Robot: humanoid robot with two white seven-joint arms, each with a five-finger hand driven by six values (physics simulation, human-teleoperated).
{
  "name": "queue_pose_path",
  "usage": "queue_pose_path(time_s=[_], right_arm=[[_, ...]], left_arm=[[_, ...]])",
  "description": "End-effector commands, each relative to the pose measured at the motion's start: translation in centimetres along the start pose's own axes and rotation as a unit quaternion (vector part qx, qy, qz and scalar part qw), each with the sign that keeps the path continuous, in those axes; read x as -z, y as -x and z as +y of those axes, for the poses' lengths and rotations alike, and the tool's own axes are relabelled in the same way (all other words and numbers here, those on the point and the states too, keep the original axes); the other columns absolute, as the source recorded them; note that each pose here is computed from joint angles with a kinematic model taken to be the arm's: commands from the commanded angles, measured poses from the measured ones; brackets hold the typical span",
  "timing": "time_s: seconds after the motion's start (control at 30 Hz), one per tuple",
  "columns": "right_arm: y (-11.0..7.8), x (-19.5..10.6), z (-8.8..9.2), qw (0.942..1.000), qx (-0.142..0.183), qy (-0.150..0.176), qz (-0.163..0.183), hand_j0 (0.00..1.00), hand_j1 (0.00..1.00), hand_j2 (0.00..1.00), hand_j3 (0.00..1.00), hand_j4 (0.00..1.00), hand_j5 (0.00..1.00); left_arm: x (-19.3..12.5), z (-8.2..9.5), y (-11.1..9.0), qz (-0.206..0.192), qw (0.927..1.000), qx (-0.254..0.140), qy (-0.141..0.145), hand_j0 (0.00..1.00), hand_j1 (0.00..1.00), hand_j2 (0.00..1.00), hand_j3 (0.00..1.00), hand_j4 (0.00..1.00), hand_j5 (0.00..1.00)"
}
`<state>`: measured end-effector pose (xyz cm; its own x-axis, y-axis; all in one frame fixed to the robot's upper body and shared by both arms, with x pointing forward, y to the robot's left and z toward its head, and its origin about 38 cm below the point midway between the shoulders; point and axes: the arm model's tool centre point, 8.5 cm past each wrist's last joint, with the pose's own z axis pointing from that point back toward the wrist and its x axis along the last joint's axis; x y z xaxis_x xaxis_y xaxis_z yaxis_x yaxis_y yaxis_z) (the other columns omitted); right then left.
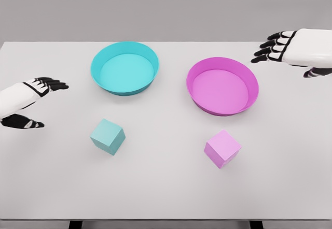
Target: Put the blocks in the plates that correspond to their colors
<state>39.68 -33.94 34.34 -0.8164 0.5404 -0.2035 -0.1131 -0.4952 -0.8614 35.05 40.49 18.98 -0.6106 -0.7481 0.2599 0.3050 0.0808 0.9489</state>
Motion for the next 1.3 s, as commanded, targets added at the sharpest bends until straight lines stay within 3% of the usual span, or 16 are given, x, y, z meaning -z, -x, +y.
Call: queue_pose_path(time_s=[0.0,0.23,0.33,0.43,0.53,0.63,0.67,0.83,0.9,1.07,1.17,1.27], right_arm=[[0.1,-0.1,0.0,1.0000,0.002,0.001,0.002,1.00,1.00,1.00,1.00,1.00,1.00],[0.5,-0.1,-0.5,1.0000,0.006,0.005,0.002,1.00,1.00,1.00,1.00,1.00,1.00],[-3.1,3.5,-1.2,0.9965,-0.033,-0.025,-0.072,1.00,1.00,1.00,1.00,1.00,1.00],[-6.1,8.1,-0.8,0.9891,-0.037,-0.032,-0.139,1.00,1.00,1.00,1.00,1.00,1.00],[-7.3,9.1,-0.5,0.9849,-0.043,-0.045,-0.162,1.00,1.00,1.00,1.00,1.00,1.00],[-8.4,10.4,0.1,0.9802,-0.043,-0.059,-0.184,1.00,1.00,1.00,1.00,1.00,1.00],[-8.8,10.8,0.5,0.9783,-0.043,-0.065,-0.192,1.00,1.00,1.00,1.00,1.00,1.00],[-9.4,11.2,1.2,0.9757,-0.039,-0.075,-0.202,1.00,1.00,1.00,1.00,1.00,1.00],[-9.8,11.5,1.8,0.9736,-0.035,-0.084,-0.210,1.00,1.00,1.00,1.00,1.00,1.00],[-11.0,12.4,2.8,0.9669,-0.035,-0.102,-0.231,1.00,1.00,1.00,1.00,1.00,1.00],[-11.9,12.9,3.7,0.9618,-0.032,-0.115,-0.246,1.00,1.00,1.00,1.00,1.00,1.00],[-11.9,12.9,4.0,0.9603,-0.033,-0.122,-0.249,1.00,1.00,1.00,1.00,1.00,1.00]], left_arm=[[-0.1,0.1,0.2,0.003,1.0000,-0.001,0.000,1.00,1.00,1.00,1.00,1.00,1.00],[-0.1,0.4,0.2,0.003,1.0000,0.006,0.000,1.00,1.00,1.00,1.00,1.00,1.00],[-0.3,1.8,0.2,0.004,0.9993,0.035,0.016,1.00,1.00,1.00,1.00,1.00,1.00],[0.9,4.7,-1.1,-0.018,0.9960,0.076,0.044,1.00,1.00,1.00,1.00,1.00,1.00],[1.4,6.7,-3.2,-0.044,0.9894,0.119,0.070,1.00,1.00,1.00,1.00,1.00,1.00],[1.7,7.3,-4.9,-0.061,0.9803,0.149,0.114,1.00,1.00,1.00,1.00,1.00,1.00],[1.7,7.1,-5.1,-0.061,0.9772,0.154,0.132,1.00,1.00,1.00,1.00,1.00,1.00],[3.8,6.5,-6.2,-0.093,0.9727,0.158,0.143,1.00,1.00,1.00,1.00,1.00,1.00],[5.2,6.1,-6.9,-0.109,0.9725,0.156,0.134,1.00,1.00,1.00,1.00,1.00,1.00],[7.6,4.8,-8.2,-0.134,0.9634,0.173,0.154,1.00,1.00,1.00,1.00,1.00,1.00],[8.2,3.4,-8.9,-0.164,0.9648,0.130,0.159,1.00,1.00,1.00,1.00,1.00,1.00],[9.5,2.9,-10.1,-0.208,0.9581,0.083,0.178,1.00,1.00,1.00,1.00,1.00,1.00]])
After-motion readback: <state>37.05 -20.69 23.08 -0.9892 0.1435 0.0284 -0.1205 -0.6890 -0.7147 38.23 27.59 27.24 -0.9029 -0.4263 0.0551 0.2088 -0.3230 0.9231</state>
